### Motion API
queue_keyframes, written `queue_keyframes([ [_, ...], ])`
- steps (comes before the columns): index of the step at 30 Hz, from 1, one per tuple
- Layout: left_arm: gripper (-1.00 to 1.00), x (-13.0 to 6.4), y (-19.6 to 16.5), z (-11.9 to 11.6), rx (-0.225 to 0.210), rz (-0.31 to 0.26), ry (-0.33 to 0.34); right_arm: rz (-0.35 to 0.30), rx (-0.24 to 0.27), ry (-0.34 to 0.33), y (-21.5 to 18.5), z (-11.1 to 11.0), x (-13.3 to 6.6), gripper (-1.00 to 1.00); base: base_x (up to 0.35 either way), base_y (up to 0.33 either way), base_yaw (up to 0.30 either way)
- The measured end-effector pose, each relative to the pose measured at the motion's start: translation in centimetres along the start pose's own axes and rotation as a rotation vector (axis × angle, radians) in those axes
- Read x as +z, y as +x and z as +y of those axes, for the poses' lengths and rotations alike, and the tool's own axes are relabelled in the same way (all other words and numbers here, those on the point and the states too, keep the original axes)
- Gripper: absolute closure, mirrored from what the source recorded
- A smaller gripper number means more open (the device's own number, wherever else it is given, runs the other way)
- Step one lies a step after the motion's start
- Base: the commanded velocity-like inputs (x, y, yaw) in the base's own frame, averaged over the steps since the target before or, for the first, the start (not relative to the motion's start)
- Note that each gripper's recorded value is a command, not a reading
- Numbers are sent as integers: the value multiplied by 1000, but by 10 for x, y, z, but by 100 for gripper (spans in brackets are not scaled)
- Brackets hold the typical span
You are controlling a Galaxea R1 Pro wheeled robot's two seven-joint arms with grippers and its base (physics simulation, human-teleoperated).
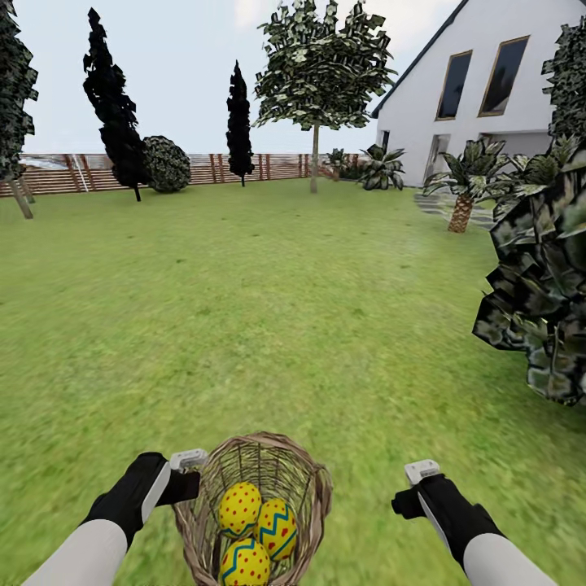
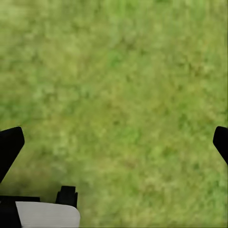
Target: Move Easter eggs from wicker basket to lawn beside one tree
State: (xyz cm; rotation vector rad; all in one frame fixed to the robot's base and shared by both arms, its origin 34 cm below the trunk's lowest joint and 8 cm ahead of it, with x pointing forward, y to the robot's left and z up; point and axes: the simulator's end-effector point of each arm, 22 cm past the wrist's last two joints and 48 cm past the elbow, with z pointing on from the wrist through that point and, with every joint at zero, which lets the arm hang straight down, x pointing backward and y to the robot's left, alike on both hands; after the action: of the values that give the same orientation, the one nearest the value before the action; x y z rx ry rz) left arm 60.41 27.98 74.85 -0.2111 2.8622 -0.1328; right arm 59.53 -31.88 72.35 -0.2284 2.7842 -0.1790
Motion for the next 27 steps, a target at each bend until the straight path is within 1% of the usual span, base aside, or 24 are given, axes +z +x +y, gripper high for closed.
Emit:
queue_keyframes([
  [2,100,0,0,1,3,0,-3,38,-9,-12,17,7,5,-100,0,0,0],
  [3,100,0,0,1,4,0,-5,41,-11,-13,18,8,5,-100,20,0,0],
  [7,100,-1,-1,2,3,-2,-5,36,-11,-15,18,10,5,-100,250,0,0],
  [9,100,-1,0,2,2,-1,-4,0,-15,-15,10,10,5,-100,320,0,0],
  [15,100,-1,0,3,2,-2,-5,30,-22,-27,27,16,11,-100,322,0,0],
  [17,100,-1,0,2,2,-1,-5,109,-34,-54,69,30,19,-100,322,0,0],
  [19,100,0,0,2,3,-1,-5,123,-51,-96,104,49,27,-100,322,0,0],
  [21,100,-1,-1,2,3,-2,-5,126,-56,-132,134,63,31,-100,322,0,0],
  [22,100,-1,0,2,3,-1,-4,137,-57,-145,155,69,32,-100,322,0,0],
  [24,100,-1,0,2,2,-1,-5,183,-63,-164,209,81,30,-100,322,0,0],
  [26,100,-1,0,3,4,-1,-7,243,-68,-188,283,95,21,-100,322,0,0],
  [27,100,-1,0,3,4,-1,-7,250,-69,-194,300,99,18,-100,322,0,0],
])
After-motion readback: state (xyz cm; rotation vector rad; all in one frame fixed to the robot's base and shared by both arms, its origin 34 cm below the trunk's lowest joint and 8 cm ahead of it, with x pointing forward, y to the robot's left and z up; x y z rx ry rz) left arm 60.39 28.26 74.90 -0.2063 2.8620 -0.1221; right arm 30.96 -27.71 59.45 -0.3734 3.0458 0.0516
